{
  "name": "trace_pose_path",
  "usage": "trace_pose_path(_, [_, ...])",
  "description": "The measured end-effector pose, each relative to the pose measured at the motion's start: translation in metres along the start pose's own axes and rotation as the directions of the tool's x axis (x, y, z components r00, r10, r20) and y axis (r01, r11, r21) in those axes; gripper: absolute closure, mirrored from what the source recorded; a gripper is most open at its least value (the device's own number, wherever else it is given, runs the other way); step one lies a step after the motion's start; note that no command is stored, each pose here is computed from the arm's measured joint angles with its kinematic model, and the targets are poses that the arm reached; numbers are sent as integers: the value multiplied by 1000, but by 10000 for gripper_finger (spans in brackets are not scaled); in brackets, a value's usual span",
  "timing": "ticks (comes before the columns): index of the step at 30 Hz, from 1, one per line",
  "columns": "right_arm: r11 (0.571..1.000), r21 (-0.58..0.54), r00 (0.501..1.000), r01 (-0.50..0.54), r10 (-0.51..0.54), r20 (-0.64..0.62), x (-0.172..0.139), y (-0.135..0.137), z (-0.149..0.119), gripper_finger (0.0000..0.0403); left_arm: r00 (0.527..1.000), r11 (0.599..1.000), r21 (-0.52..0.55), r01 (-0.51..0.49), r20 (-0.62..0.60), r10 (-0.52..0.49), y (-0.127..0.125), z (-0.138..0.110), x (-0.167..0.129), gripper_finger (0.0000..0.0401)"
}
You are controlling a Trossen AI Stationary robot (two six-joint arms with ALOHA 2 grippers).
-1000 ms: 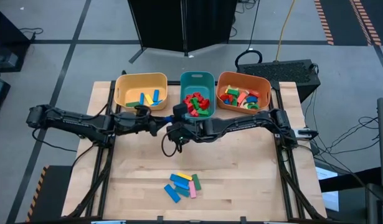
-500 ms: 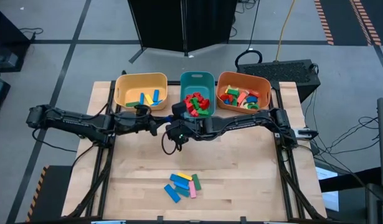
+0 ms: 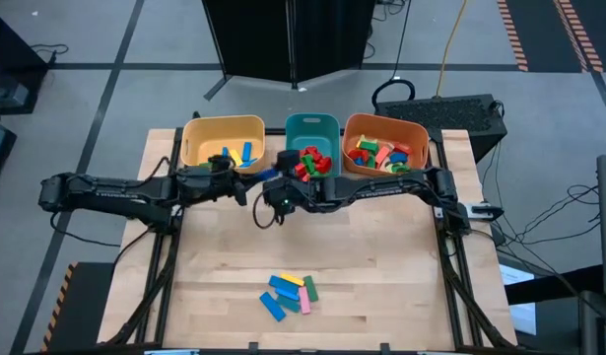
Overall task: Sort blocks by size
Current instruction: Put the blue rectangle block into the yellow bin
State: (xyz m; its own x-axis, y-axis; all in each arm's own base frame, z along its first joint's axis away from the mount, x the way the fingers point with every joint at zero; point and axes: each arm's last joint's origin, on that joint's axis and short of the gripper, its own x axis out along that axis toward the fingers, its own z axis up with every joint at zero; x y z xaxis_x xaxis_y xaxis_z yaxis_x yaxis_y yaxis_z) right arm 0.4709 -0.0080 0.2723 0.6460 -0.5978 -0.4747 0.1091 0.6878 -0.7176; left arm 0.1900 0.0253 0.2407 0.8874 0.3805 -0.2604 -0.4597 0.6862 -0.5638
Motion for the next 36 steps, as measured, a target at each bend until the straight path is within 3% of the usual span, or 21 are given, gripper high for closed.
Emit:
trace_pose_path(4, [992,41,987,117,-112,-118,7,-16,-13,109,997,999,22,-23,71,22,7,14,-6,376])
trace_pose_path(7, [987,107,981,116,-97,-167,8,-29,-23,81,990,998,43,-55,134,49,14,25,-13,377])
trace_pose_path(11, [976,215,974,41,8,-225,5,-45,-38,75,967,976,82,-203,176,186,30,33,-21,377])
trace_pose_path(15, [955,298,961,-15,96,-261,4,-49,-50,84,903,902,108,-418,162,399,52,32,-27,377])
trace_pose_path(17, [955,296,959,-19,102,-265,2,-46,-54,88,881,878,110,-466,154,448,59,33,-27,377])
trace_pose_path(25, [928,371,988,-23,78,-132,-18,-30,-62,90,822,812,132,-569,112,558,78,35,-25,377])
trace_pose_path(31, [881,468,998,-66,61,25,-55,-18,-71,90,787,772,163,-614,53,615,90,32,-17,377])
trace_pose_path(36, [830,539,984,-141,57,169,-84,8,-84,90,768,756,183,-628,-9,640,98,27,-7,370])
